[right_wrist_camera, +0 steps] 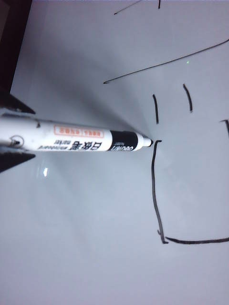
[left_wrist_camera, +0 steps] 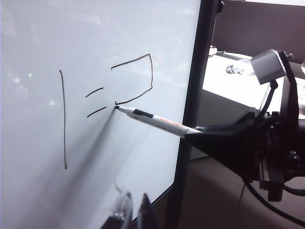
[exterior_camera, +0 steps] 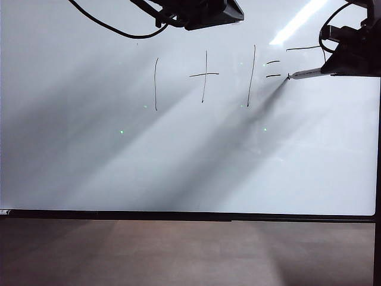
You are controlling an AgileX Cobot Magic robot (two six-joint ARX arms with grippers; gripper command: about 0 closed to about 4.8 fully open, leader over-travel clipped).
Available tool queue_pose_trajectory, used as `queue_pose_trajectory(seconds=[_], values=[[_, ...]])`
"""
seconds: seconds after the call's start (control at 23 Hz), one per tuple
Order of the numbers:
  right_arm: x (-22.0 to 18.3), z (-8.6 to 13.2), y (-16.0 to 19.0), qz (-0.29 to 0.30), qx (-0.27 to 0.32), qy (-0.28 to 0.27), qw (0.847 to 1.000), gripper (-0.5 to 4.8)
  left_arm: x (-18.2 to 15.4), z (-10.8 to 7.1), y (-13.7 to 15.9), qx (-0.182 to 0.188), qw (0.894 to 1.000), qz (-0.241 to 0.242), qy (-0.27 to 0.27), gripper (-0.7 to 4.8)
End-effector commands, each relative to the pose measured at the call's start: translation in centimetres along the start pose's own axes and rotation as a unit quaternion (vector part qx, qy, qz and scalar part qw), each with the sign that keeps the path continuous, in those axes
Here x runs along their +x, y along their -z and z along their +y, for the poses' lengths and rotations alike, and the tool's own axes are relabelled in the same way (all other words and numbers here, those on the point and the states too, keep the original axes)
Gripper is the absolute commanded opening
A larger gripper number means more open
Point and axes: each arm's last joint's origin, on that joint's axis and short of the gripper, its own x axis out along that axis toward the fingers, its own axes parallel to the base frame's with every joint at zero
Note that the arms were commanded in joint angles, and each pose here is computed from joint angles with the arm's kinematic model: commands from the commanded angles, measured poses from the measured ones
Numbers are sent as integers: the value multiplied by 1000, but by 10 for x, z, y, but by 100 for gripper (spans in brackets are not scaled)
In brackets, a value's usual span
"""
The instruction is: Reach to the right to find the marker pen, pick it up, and write the answer to the math problem on the whiteboard.
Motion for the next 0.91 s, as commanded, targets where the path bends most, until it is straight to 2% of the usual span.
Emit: queue_pose_trajectory(seconds=[0.04,0.91], values=[[0,1,-6,-19,-3,-7,1000,-6,-1,0,-3,0,1000,-9,2,27],[9,-4,13,34,11,17,999,-6,-1,0,-3,0,1000,-8,2,27]])
